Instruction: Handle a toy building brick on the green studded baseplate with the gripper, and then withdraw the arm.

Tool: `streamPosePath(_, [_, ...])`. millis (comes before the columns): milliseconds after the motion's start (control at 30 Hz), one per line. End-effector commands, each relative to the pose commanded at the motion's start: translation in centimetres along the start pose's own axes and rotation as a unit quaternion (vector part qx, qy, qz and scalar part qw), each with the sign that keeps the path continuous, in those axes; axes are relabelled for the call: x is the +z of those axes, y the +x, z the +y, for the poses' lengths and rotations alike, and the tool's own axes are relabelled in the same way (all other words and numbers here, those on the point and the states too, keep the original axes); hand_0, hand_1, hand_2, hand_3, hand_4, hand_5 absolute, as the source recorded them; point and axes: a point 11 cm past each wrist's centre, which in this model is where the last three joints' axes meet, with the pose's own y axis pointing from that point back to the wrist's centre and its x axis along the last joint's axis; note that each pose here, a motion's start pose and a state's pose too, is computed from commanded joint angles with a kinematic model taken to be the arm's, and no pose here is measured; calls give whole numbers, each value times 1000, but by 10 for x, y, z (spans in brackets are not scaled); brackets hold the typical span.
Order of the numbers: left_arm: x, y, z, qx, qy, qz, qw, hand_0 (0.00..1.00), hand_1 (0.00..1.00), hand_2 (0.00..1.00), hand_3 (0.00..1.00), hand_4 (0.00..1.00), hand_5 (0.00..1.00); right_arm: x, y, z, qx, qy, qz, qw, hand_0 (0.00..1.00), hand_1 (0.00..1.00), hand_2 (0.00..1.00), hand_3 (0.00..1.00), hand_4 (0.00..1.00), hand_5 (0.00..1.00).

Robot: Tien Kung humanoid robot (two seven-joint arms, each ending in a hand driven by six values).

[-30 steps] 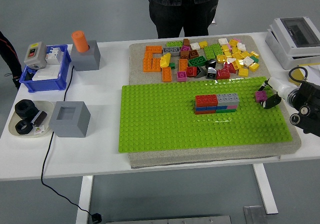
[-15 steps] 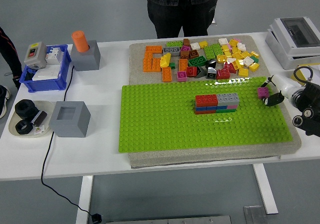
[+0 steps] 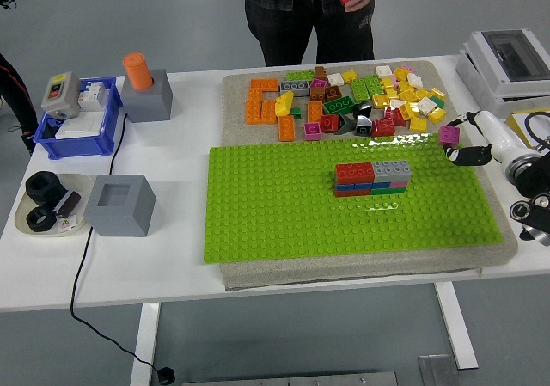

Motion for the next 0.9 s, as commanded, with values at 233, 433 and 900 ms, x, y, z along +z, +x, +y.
streamPosePath(233, [-2,0,0,0,1,1,1000,795,800,780,752,836,524,-29,-1,10,2,45,-8,999,938,998,998,550,505,32])
streamPosePath(433, [-2,2,0,2,1,0,1000,798,799,785,752,838,527,-60,-23,27,-37,92,17,995,943,998,992,550,503,29])
streamPosePath(900, [-2,3,0,3,1,-1,1000,803,808,792,753,846,535,-109,-78,54,-128,157,21,979,948,998,980,556,504,26])
